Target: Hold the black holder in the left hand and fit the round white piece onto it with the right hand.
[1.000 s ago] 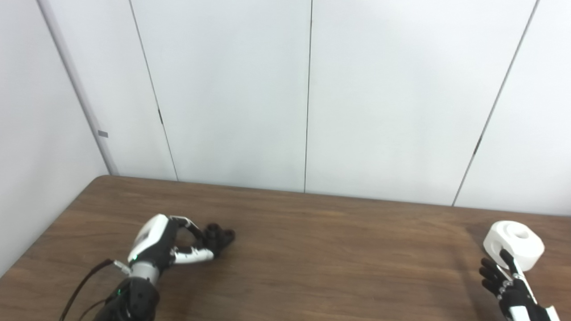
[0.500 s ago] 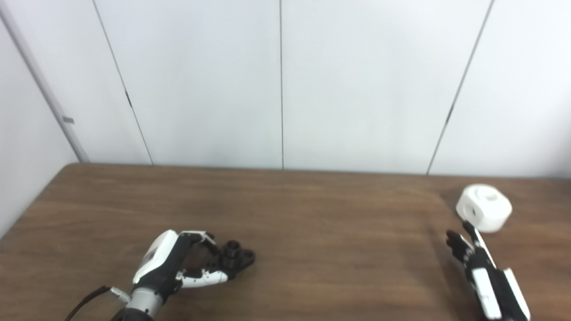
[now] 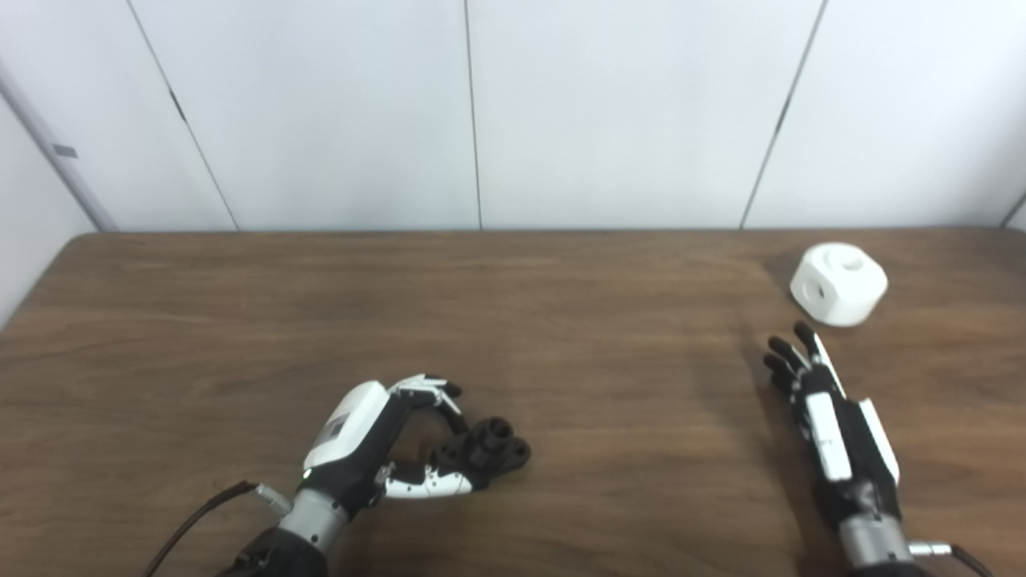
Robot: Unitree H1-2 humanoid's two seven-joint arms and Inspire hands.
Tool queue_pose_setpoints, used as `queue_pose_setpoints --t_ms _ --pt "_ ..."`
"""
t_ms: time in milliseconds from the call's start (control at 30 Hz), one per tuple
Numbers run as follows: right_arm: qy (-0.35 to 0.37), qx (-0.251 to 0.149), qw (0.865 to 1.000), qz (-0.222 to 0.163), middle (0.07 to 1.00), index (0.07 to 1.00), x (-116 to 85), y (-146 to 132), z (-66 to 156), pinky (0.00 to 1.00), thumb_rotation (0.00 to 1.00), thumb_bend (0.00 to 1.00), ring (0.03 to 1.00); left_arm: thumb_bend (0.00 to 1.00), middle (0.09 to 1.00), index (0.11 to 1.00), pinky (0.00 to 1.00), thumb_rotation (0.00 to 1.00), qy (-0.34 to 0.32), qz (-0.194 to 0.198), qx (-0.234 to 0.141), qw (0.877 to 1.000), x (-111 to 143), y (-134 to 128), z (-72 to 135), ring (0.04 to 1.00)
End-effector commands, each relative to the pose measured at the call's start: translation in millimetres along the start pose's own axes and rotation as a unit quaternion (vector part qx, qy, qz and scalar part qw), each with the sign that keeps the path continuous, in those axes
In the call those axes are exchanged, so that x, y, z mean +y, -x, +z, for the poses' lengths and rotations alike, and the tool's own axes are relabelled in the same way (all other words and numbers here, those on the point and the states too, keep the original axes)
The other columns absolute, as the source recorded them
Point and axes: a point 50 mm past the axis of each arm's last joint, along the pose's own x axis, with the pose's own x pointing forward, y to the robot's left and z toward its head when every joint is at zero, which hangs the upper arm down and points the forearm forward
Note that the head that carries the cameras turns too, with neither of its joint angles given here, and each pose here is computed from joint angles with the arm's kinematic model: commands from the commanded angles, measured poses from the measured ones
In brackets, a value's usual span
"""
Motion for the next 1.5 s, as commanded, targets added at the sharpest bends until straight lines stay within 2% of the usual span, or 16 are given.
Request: queue_pose_setpoints --t_ms 0,67,133,467,1000,1200,1333,1400,1467 --pt "-0.002 -0.01 1.0 0.002 0.92 0.997 0.1 -0.8 9.0 0.93 0.96 0.58 0.912 0.51 0.805 0.486 0.84 0.05 -0.007 -0.041 -0.002 0.999 -18.2 6.5 -3.8 0.898" --pt "-0.001 -0.011 1.0 0.003 0.922 0.998 -0.2 -1.2 11.4 0.93 0.97 0.59 0.91 0.52 0.815 0.486 0.95 0.05 -0.021 -0.044 -0.021 0.999 -23.8 7.4 -2.0 0.913" --pt "0.0 -0.011 1.0 0.004 0.924 1.0 -0.6 -1.6 13.1 0.93 0.97 0.59 0.91 0.51 0.826 0.486 0.99 0.05 -0.035 -0.047 -0.039 0.998 -27.4 8.0 -0.8 0.929" --pt "0.005 -0.014 1.0 0.003 0.912 0.993 -2.1 -3.1 18.9 0.94 1.0 0.55 0.907 0.52 0.873 0.485 1.0 0.06 -0.092 -0.076 -0.092 0.989 -35.1 10.0 3.3 0.995" --pt "0.005 -0.018 1.0 0.005 0.909 0.995 -3.9 -1.1 21.4 0.96 1.0 0.53 0.918 0.51 0.857 0.486 1.0 0.06 -0.098 -0.09 -0.108 0.985 -42.4 11.5 8.6 0.983" --pt "0.048 -0.034 0.998 -0.009 0.906 0.965 -12.5 1.6 31.7 0.94 0.92 0.53 0.921 0.52 0.846 0.486 1.0 0.06 -0.098 -0.089 -0.108 0.985 -43.6 15.2 11.0 0.969" --pt "0.106 -0.053 0.992 -0.03 0.89 0.957 -23.9 2.0 41.8 0.87 0.83 0.55 0.916 0.52 0.842 0.486 1.0 0.06 -0.099 -0.086 -0.109 0.985 -45.0 17.3 11.0 0.957" --pt "0.124 -0.064 0.989 -0.042 0.876 0.951 -28.7 0.6 46.4 0.81 0.78 0.56 0.881 0.52 0.843 0.486 1.0 0.06 -0.1 -0.087 -0.108 0.985 -45.7 18.1 11.3 0.955" --pt "0.145 -0.067 0.986 -0.056 0.869 0.943 -31.2 -1.4 53.7 0.79 0.77 0.56 0.866 0.52 0.843 0.486 1.0 0.06 -0.101 -0.087 -0.107 0.985 -45.8 18.8 11.1 0.956"
